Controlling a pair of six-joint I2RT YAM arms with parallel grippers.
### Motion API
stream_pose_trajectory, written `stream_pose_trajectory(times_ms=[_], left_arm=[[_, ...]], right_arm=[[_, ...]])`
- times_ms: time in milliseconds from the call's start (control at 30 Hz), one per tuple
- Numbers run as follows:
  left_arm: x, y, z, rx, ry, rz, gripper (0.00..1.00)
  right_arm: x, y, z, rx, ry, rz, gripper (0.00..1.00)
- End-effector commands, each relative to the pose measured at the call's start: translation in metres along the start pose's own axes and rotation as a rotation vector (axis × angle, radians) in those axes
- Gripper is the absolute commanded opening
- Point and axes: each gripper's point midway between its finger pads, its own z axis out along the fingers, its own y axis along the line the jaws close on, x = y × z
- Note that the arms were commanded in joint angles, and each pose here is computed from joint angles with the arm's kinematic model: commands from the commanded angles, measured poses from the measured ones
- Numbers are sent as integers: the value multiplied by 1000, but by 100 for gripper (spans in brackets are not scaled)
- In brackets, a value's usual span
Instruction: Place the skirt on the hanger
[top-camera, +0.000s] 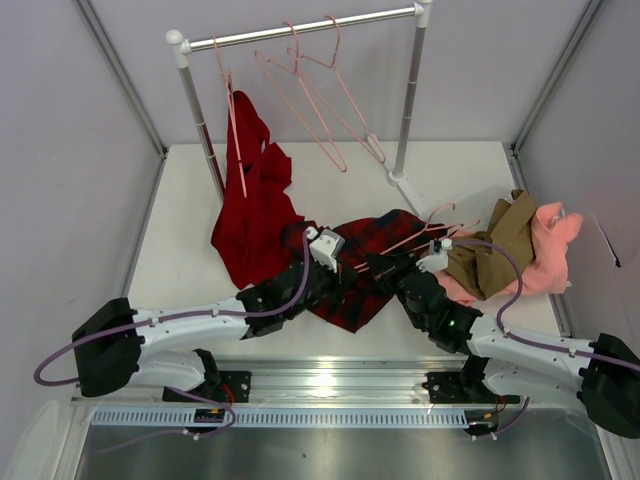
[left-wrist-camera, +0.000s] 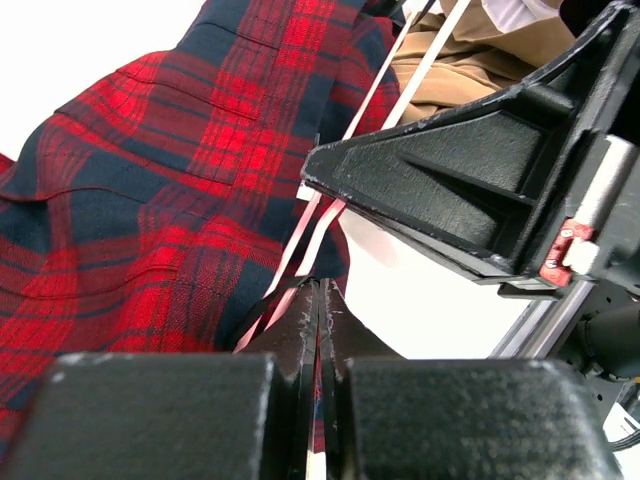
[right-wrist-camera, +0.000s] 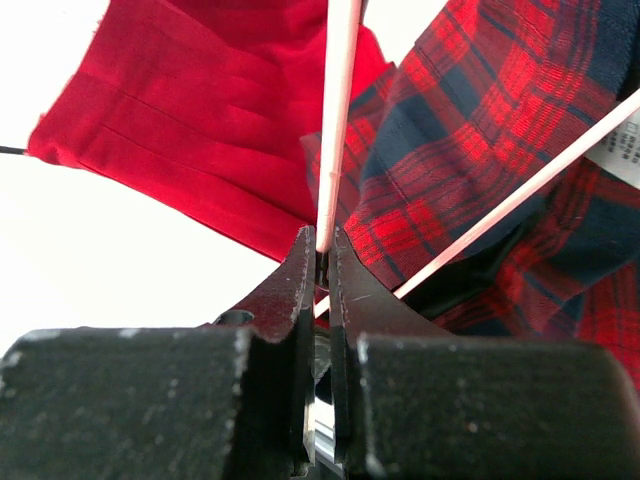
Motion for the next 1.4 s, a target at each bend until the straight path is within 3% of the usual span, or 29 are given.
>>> stream_pose_trajectory(times_ms=[0,500,833,1000,1033,1100,1200,1367], left_arm=[[-25,-20,6,61,-59,-2,0],[-54,-37,18,97,-98,83,0],[-35,-38,29,105,-52,57,5],[-32,-37,31,95,-31,62,22],[-35,-40,31,98,-28,52,35],[-29,-38,28,88,21,61,50],[-32,-31,14,61,39,65,65],[-66,-21,-30,34,-38,63,79]], right_arm=[[-11,5,-4,-20,-49,87,0],[-17,30,-4,-79,-49,111,0],[-19,34,-4,-82,-48,94,0],[-11,34,0,-59,-15,36,0],[-10,33,0,-53,-9,29,0],[-9,34,-1,-60,-1,31,0],[-10,34,-2,-63,0,42,0],[-13,38,-4,-74,-9,33,0]])
